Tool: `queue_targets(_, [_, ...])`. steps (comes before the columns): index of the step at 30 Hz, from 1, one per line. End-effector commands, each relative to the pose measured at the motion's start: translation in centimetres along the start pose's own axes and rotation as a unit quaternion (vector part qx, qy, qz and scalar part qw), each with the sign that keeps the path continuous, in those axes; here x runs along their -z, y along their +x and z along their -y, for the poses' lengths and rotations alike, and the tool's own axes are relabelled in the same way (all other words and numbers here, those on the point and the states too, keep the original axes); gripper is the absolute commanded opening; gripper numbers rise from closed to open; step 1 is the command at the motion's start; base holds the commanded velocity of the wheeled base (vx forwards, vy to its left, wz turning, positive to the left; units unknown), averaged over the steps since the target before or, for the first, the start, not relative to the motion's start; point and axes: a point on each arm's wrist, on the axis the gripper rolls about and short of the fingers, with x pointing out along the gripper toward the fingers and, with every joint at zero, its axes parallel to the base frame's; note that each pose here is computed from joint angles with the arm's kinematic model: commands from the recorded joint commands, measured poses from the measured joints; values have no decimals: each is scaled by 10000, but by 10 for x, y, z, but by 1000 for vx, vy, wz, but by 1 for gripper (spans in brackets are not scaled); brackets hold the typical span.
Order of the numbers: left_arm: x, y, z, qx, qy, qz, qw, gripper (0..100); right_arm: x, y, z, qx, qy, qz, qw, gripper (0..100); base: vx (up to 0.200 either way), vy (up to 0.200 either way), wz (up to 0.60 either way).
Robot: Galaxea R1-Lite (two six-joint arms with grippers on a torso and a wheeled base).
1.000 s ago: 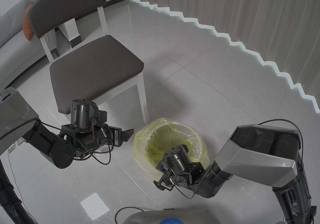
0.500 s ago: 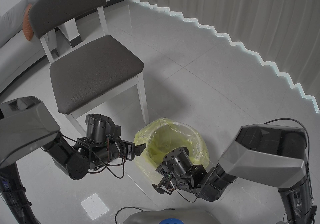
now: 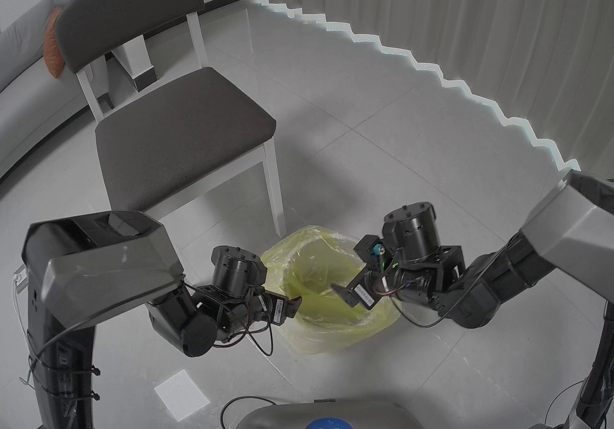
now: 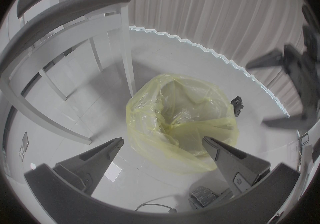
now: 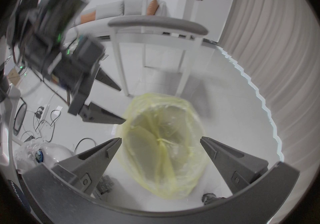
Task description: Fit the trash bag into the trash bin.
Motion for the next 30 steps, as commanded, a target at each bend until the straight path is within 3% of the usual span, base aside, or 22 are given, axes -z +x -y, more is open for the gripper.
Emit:
queue_targets(1, [24,32,0,-67,118,-319,9994,100,-7,-21,31,331,180,159,9992,100,0,0,0])
queue_targets(19, [46,44,-16,-209,208,-645,9975,100,15,-17,37,386,245,-155,9988,100,0,0,0])
queue_targets(30, [37,34,-15,-182,185,-271,9993,100,28,-10,38,408,267,-282,9984,100,0,0,0])
